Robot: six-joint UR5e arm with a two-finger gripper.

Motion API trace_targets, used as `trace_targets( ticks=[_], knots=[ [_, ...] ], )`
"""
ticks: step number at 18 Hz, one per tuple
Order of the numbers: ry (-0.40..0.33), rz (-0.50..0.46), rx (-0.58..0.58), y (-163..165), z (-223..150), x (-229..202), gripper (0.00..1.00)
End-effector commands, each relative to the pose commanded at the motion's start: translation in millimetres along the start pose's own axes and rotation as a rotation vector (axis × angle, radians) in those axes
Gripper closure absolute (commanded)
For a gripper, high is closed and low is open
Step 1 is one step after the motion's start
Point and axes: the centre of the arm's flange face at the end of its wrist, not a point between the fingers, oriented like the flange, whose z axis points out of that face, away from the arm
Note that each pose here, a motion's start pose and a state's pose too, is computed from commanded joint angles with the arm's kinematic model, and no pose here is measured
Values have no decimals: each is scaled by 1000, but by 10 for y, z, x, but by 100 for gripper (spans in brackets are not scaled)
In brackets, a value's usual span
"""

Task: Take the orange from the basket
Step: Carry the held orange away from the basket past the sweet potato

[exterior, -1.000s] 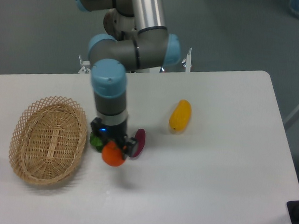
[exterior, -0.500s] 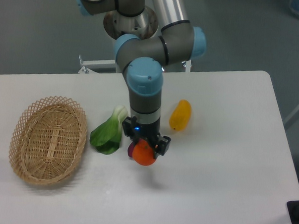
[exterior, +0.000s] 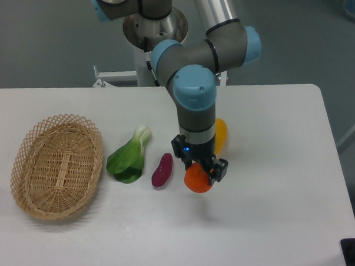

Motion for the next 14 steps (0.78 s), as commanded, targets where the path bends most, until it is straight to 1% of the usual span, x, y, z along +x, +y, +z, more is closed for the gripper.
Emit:
trace_targets(
  ticks=[2,7,14],
  knots=[
    [-13,-20,1,90,-55,-116,37],
    [-15,-19,-2,163,-52,-182,36],
    [-14,-21,-3,179,-28,-192,36]
  ],
)
